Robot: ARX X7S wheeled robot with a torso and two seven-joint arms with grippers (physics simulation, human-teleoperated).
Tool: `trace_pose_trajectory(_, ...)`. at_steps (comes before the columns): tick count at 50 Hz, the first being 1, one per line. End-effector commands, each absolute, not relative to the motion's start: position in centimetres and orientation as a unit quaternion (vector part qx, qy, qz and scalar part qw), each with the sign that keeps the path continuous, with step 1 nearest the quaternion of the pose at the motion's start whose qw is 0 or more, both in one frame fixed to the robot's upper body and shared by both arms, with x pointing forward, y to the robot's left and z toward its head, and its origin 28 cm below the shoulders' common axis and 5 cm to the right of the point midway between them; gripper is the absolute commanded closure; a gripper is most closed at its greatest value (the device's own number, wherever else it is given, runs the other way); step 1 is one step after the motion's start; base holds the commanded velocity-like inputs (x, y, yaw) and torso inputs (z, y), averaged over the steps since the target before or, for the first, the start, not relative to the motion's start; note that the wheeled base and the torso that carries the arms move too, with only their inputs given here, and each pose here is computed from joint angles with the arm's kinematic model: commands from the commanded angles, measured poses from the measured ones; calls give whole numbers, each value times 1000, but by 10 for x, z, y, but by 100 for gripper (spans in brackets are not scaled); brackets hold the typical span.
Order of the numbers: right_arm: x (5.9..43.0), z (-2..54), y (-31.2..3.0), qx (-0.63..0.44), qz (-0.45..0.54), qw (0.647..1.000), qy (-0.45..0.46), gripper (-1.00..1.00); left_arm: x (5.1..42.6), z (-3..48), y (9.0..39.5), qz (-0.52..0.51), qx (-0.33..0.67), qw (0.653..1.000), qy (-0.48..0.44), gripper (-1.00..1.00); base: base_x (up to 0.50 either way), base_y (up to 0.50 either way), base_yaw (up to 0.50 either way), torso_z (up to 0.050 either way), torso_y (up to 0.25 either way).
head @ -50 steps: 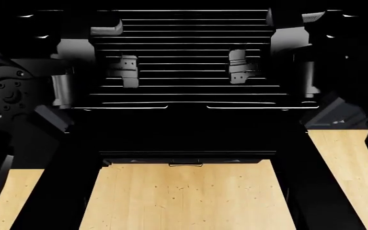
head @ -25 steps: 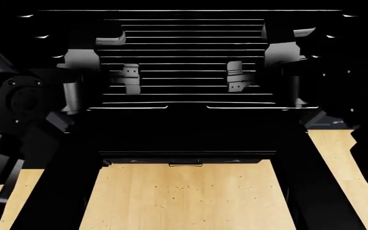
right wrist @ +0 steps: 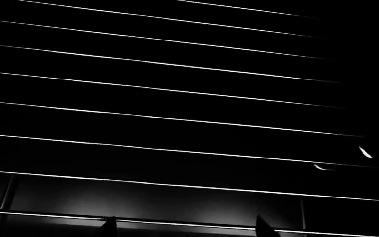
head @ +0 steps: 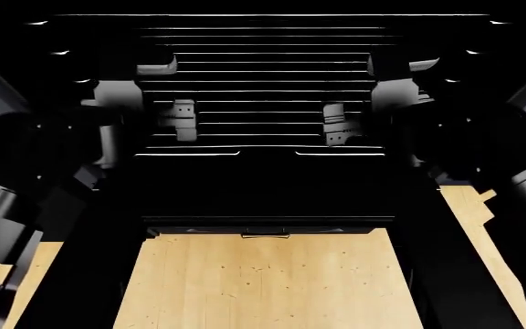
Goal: Fully slide the bottom oven rack out.
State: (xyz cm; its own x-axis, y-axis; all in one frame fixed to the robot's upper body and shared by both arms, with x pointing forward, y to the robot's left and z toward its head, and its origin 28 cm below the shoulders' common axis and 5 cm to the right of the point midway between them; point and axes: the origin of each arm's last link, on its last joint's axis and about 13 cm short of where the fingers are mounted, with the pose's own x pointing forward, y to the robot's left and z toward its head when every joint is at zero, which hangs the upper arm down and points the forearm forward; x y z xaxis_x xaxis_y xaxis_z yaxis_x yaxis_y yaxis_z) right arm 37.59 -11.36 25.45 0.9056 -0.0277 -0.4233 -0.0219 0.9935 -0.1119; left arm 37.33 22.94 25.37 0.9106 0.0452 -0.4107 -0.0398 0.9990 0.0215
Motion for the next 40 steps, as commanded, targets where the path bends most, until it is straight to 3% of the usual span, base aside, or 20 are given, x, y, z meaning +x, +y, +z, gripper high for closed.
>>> trace_pose_trajectory(1,377,243,-115,-62,-3,972,229,-100,373,244,229,23,15,975,222,-100,0,0,0,0,0)
trace_pose_trajectory(40,374,193,-118,-48,4,962,268,-100,369,176,229,34,33,958,285,-100,4,0,0,-2,-6)
